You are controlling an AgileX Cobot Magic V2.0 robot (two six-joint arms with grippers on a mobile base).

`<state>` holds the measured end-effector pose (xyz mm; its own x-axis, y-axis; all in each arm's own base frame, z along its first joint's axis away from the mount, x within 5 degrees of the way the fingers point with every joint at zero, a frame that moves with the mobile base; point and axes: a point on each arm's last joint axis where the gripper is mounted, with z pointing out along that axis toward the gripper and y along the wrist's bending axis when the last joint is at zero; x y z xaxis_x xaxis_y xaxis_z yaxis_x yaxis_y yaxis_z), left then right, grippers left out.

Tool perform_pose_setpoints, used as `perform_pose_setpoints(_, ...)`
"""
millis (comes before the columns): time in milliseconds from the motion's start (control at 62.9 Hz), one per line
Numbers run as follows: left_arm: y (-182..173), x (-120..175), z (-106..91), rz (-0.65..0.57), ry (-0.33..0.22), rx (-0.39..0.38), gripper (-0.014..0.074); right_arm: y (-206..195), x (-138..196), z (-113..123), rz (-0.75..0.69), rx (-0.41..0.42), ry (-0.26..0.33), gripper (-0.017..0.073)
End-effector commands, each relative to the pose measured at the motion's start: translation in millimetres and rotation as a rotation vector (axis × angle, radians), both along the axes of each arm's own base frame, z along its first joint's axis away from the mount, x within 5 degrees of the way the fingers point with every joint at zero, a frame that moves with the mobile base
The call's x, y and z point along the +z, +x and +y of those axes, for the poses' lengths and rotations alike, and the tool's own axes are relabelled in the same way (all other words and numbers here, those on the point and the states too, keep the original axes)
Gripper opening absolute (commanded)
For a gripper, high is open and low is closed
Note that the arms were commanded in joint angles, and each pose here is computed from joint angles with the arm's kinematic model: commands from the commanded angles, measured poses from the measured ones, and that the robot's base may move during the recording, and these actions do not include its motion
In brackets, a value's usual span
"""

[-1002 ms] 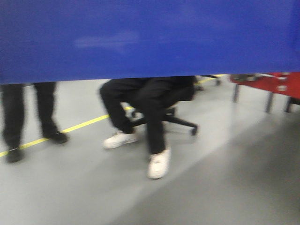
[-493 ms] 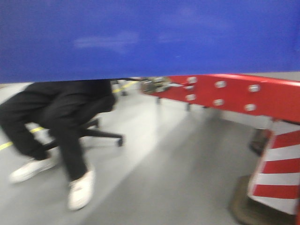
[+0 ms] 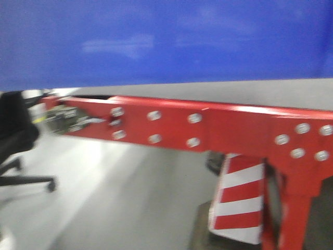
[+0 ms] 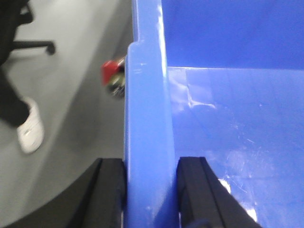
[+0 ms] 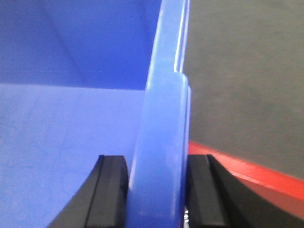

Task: Move blue bin to conveyor side
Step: 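Carry the blue bin with both grippers over the conveyor belt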

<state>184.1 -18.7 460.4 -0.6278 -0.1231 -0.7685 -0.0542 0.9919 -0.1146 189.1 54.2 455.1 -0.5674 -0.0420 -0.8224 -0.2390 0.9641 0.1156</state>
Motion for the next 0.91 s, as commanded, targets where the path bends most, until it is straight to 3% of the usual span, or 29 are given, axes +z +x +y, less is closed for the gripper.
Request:
perform_pose_setpoints(0, 0.7, 14.8, -0.4, -0.139, -0.001, -0.009, -0.0018, -5.1, 17.6, -2.3, -0.145, 0.005, 0.006, -0.0081)
perform_pose_setpoints(891, 2.8, 13.7, -0.7, -0.133, 0.000, -0.009, -0.0018, -5.1, 17.6, -2.3, -0.145, 0.005, 0.006, -0.0081)
